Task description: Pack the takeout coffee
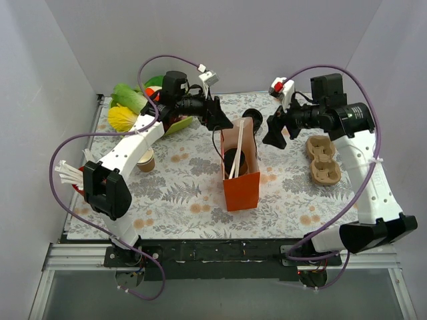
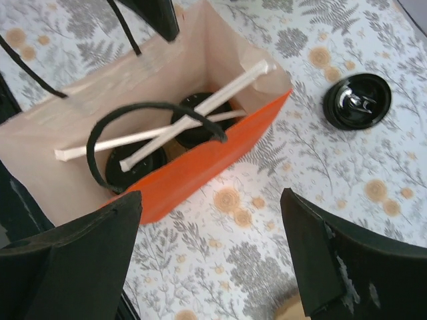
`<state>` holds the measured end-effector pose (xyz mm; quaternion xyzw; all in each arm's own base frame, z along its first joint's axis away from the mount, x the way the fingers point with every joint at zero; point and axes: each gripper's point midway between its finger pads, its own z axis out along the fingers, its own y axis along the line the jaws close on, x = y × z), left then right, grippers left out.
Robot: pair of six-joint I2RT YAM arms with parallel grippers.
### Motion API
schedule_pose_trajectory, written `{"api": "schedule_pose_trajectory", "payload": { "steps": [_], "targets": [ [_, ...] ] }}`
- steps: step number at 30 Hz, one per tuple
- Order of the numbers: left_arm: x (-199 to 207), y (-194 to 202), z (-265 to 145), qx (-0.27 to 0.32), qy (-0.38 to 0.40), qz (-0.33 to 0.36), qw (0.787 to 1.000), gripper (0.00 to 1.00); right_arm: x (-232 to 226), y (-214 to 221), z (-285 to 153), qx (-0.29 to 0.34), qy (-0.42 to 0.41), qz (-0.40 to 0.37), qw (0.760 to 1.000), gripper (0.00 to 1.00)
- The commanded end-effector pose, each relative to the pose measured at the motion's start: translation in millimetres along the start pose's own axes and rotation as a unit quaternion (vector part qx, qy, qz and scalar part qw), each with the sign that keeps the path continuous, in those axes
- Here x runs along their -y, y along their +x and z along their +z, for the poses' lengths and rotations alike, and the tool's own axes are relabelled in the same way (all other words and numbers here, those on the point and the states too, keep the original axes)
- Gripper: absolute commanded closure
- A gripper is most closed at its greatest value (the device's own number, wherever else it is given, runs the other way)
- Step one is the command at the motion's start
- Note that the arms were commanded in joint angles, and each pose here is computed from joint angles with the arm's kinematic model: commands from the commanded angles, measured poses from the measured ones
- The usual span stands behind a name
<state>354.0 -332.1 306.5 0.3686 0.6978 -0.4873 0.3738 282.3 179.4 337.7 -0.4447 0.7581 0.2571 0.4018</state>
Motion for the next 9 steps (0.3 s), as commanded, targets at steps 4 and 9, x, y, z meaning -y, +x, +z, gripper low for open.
{"api": "schedule_pose_trajectory", "payload": {
  "steps": [4, 9],
  "targets": [
    [7.7, -51.2, -21.9, 0.058, -0.052, 0.052, 0.996, 0.13, 39.0, 11.6, -36.5, -0.011, 0.182, -0.021, 0.983, 0.02],
    [-4.4, -73.0, -31.0, 0.08, -0.09, 0.073, 0.99, 0.02, 78.7, 9.1, -50.1, 0.001, 0.301, 0.024, 0.953, 0.02]
  ]
}}
